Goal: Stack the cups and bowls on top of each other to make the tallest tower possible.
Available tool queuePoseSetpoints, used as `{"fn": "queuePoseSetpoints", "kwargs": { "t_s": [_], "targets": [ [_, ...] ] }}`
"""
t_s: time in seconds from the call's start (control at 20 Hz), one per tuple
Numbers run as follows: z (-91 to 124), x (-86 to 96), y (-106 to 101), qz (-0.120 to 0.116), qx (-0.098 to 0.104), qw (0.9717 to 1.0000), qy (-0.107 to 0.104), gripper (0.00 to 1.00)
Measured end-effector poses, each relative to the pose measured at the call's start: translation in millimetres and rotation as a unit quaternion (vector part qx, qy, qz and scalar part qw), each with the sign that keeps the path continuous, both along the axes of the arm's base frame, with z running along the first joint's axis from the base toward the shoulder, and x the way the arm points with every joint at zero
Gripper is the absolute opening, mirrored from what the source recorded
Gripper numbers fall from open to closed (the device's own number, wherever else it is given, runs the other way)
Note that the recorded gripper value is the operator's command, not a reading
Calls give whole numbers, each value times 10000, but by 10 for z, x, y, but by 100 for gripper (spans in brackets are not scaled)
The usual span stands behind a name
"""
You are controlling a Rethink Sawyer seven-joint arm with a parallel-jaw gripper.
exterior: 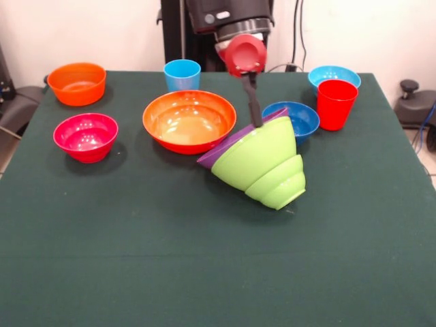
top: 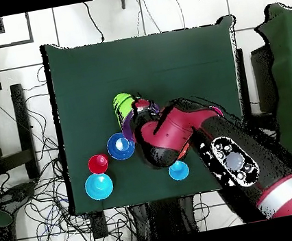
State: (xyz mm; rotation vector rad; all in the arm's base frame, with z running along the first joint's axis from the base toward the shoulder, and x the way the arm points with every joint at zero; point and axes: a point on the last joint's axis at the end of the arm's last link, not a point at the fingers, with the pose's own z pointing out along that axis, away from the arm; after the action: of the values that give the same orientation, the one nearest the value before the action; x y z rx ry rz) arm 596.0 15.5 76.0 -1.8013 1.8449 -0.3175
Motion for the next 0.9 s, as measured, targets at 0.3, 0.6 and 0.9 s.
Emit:
{"fn": "queuePoseSetpoints", "kwargs": {
  "t_s": [0.3, 0.6, 0.9],
  "targets": [
    [-46, 112, 245, 127, 2, 9998, -150, 100],
    [-42, 188, 318, 165, -13, 9994, -290, 100],
    [-147, 170, 115, -26, -68, 9998, -201, 100]
  ]
}}
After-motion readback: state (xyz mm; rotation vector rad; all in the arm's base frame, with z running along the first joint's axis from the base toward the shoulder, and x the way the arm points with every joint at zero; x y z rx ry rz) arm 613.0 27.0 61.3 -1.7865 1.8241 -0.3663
